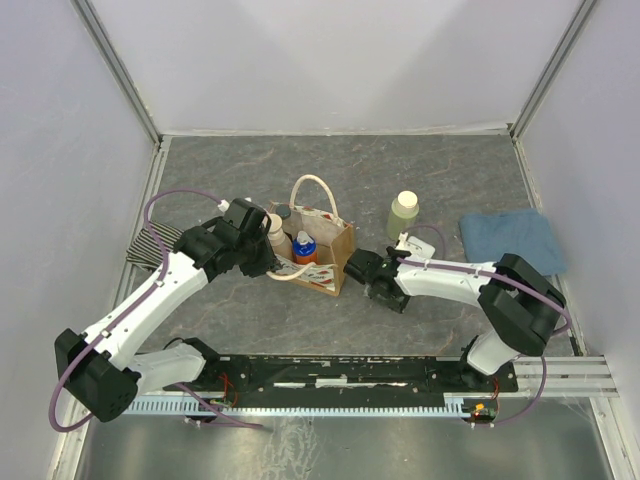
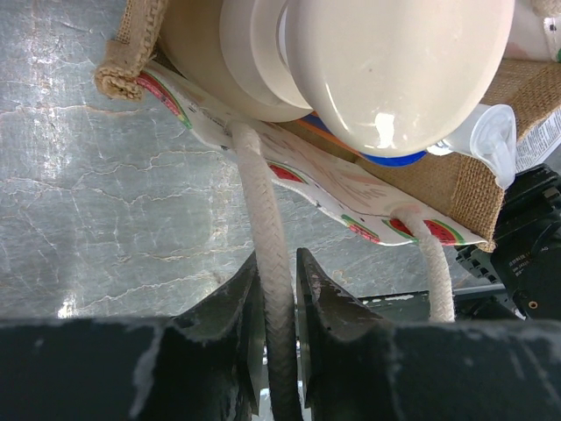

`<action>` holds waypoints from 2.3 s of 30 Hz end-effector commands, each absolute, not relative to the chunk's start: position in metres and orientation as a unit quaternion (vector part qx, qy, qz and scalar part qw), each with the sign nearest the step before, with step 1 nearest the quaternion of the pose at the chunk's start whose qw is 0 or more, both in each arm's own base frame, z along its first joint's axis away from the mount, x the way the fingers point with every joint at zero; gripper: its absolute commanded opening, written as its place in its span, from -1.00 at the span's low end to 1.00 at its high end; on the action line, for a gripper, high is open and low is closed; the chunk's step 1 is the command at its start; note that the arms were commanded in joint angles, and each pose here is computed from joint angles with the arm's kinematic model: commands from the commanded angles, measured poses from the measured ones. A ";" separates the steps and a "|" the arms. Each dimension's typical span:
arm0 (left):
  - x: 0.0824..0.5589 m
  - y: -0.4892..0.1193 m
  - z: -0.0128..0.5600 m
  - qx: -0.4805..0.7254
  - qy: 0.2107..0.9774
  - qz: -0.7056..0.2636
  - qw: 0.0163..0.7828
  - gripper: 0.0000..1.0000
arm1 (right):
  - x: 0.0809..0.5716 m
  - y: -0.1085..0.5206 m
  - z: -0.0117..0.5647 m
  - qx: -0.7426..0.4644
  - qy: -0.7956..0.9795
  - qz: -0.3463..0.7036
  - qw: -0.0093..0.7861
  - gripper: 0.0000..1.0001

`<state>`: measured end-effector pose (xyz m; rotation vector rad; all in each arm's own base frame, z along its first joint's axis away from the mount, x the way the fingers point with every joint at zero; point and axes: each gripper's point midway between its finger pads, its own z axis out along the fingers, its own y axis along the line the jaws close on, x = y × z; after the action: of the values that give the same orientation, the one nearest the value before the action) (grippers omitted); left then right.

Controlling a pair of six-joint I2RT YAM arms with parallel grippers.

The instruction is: Take the personal care products out of the canvas bag

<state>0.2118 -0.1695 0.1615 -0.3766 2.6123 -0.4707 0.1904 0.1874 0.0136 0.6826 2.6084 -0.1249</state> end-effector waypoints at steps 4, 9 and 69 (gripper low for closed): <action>0.212 -0.168 0.173 -0.116 0.946 -0.177 0.245 -0.46 | 0.210 0.161 0.020 0.254 0.917 -0.097 0.292 0.27; 0.212 -0.168 0.172 -0.115 0.946 -0.177 0.245 -0.46 | 0.212 0.157 0.020 0.248 0.914 -0.104 0.303 0.18; 0.217 -0.169 0.173 -0.112 0.949 -0.167 0.241 -0.47 | 0.313 0.107 0.205 0.224 0.864 -0.068 0.446 -0.95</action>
<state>0.2097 -0.1681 0.1603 -0.3768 2.6336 -0.4510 0.2925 0.1018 0.1662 0.5226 2.2568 -0.2470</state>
